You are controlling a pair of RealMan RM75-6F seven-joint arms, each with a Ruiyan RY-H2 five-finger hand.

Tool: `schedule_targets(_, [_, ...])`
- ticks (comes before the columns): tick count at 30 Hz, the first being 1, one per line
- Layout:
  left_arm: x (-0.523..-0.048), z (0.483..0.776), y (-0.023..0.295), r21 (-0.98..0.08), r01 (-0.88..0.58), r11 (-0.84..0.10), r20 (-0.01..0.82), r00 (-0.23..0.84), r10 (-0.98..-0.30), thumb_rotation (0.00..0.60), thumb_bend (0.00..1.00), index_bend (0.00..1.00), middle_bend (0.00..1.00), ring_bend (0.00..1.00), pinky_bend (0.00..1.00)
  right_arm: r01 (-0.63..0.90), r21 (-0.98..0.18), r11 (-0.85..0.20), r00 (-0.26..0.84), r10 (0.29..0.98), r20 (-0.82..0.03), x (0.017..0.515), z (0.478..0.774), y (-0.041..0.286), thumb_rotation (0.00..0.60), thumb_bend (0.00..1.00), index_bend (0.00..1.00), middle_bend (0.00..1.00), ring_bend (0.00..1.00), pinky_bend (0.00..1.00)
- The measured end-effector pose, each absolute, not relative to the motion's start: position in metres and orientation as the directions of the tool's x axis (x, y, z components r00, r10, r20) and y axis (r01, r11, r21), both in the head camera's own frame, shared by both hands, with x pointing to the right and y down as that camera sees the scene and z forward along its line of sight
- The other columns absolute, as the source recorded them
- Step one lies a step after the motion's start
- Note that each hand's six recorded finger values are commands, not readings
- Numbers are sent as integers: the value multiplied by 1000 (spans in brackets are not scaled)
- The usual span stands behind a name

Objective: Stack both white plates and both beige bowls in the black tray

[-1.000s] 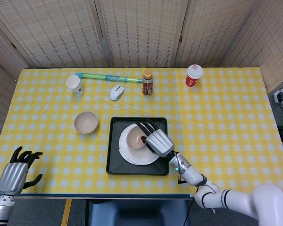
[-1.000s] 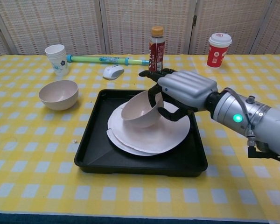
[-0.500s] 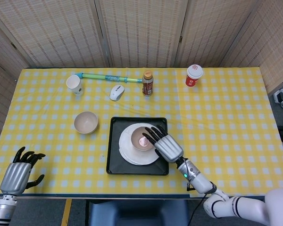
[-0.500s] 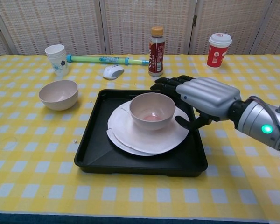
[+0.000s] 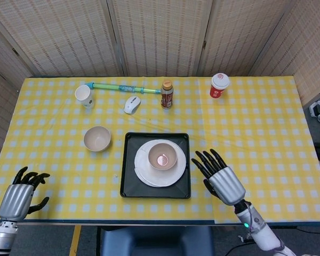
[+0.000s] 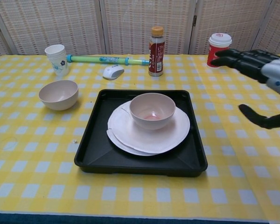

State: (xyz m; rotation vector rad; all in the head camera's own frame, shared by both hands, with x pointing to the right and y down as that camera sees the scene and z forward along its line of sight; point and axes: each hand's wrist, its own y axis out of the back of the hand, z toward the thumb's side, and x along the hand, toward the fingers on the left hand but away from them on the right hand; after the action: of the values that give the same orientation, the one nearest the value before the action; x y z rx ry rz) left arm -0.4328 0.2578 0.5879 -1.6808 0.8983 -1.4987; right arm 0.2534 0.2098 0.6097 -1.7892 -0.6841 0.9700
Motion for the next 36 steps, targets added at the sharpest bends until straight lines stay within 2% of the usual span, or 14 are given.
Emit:
schedule_targets(4, [-426, 589, 258, -872, -40, -488, 481, 110, -870, 600, 284, 294, 481, 311, 251, -50, -935, -351, 406, 848, -340, 311, 578, 241, 600, 559, 0, 0, 0, 0])
schedule_targets(9, [-409, 596, 259, -898, -53, -437, 422, 179, -889, 600, 283, 269, 506, 383, 319, -119, -941, -318, 343, 876, -339, 339, 553, 266, 600, 558, 0, 0, 0, 0])
schedule_targets(12, [-395, 604, 258, -908, -61, -415, 391, 231, -891, 600, 283, 255, 636, 549, 546, -74, -949, -307, 319, 894, -314, 351, 539, 268, 600, 559, 0, 0, 0, 0])
schedule_targets(13, [-388, 607, 256, -912, -59, -405, 378, 257, -889, 600, 283, 258, 716, 643, 653, -46, -954, -296, 308, 905, -295, 357, 531, 269, 600, 559, 0, 0, 0, 0])
schedule_targets(14, [-385, 610, 252, -916, -53, -398, 370, 273, -888, 600, 283, 265, 779, 709, 720, -26, -958, -286, 300, 912, -281, 360, 526, 268, 600, 559, 0, 0, 0, 0])
schedule_targets(16, [-380, 615, 242, -920, -32, -390, 364, 293, -884, 600, 282, 322, 952, 884, 890, 1, -962, -274, 289, 921, -261, 366, 519, 268, 600, 559, 0, 0, 0, 0])
schedule_targets(18, [-375, 621, 233, -922, -12, -388, 366, 304, -880, 600, 283, 387, 999, 966, 977, 4, -961, -277, 286, 921, -264, 368, 518, 268, 600, 559, 0, 0, 0, 0])
schedule_targets(22, [-361, 635, 213, -915, 28, -402, 389, 325, -862, 600, 282, 472, 1000, 1000, 1000, 1, -955, -295, 283, 917, -283, 370, 521, 265, 600, 558, 0, 0, 0, 0])
schedule_targets(25, [-351, 639, 197, -925, 57, -377, 374, 326, -868, 600, 283, 498, 1000, 1000, 1000, 5, -953, -302, 281, 915, -288, 370, 524, 263, 600, 559, 0, 0, 0, 0])
schedule_targets(36, [-322, 668, 154, -907, 5, -422, 403, 311, -861, 600, 318, 488, 1000, 1000, 1000, 20, -947, -320, 263, 916, -304, 373, 530, 255, 600, 559, 0, 0, 0, 0])
